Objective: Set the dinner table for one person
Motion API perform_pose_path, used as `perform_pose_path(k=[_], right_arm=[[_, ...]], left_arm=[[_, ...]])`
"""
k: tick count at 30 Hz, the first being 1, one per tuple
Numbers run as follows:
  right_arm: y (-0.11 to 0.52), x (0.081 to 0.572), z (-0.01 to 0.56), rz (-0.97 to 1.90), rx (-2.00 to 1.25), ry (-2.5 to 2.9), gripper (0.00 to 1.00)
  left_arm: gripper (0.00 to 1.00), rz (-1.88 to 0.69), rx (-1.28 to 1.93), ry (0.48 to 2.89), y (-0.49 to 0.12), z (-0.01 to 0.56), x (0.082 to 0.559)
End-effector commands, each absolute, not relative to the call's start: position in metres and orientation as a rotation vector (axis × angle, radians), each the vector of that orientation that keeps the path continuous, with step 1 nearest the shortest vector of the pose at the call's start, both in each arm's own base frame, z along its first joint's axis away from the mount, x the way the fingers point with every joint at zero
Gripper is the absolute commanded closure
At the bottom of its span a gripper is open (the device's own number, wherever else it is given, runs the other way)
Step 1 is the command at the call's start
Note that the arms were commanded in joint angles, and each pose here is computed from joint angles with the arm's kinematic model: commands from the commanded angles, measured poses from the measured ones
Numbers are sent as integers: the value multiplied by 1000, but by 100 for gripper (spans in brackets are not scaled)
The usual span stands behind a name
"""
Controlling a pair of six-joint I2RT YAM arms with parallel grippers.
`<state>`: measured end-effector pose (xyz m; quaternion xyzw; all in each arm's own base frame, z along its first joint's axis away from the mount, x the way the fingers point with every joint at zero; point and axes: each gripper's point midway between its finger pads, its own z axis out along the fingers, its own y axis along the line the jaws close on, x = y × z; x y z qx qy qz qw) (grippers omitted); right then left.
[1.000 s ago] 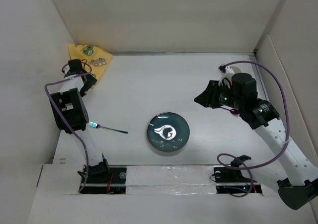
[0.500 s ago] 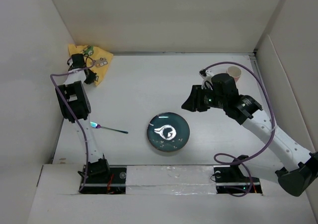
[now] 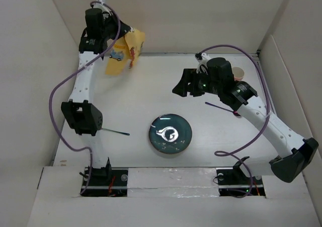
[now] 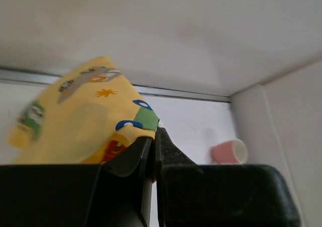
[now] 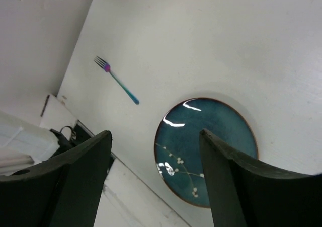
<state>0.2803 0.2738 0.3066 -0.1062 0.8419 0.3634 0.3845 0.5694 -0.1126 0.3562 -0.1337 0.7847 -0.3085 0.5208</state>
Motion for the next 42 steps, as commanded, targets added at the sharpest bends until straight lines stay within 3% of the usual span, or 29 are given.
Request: perform_pose_path(k=[1, 5, 7, 12, 16, 23, 28, 31, 34, 35, 38, 42], right_arm=[[282, 297, 335, 910, -280, 2056, 20], [282, 309, 314, 864, -229, 2109, 8], [279, 318, 297, 824, -203, 2144, 4], [263, 340, 248, 670, -93, 2200, 5], [239, 347, 188, 563, 34, 2315, 9], [214, 337, 115, 365, 140, 2484, 24], [191, 346, 93, 307, 265, 2515, 35], [183, 352, 83, 297, 313, 2548, 35], [180, 363, 71, 278, 329, 2580, 29], [181, 364, 59, 261, 323, 2611, 29], [194, 371, 56, 286, 298, 2619, 28], [210, 380, 56, 316, 264, 2611, 28]], left_arm=[[100, -875, -196, 1770, -130, 432, 515], [100, -842, -225, 1829, -128, 388, 497], [100, -822, -229, 1914, -131, 339, 489], [100, -827, -188, 2086, -166, 248, 466], [100, -814, -107, 2157, -208, 217, 457], [100, -731, -142, 2189, -210, 201, 474], [100, -627, -113, 2143, -203, 230, 503], [100, -590, -105, 2089, -202, 258, 520], [84, -584, -71, 2119, -205, 258, 524], [72, -587, -58, 2129, -205, 257, 522], [56, -558, -65, 2173, -199, 238, 511], [51, -460, -120, 2233, -175, 217, 492]])
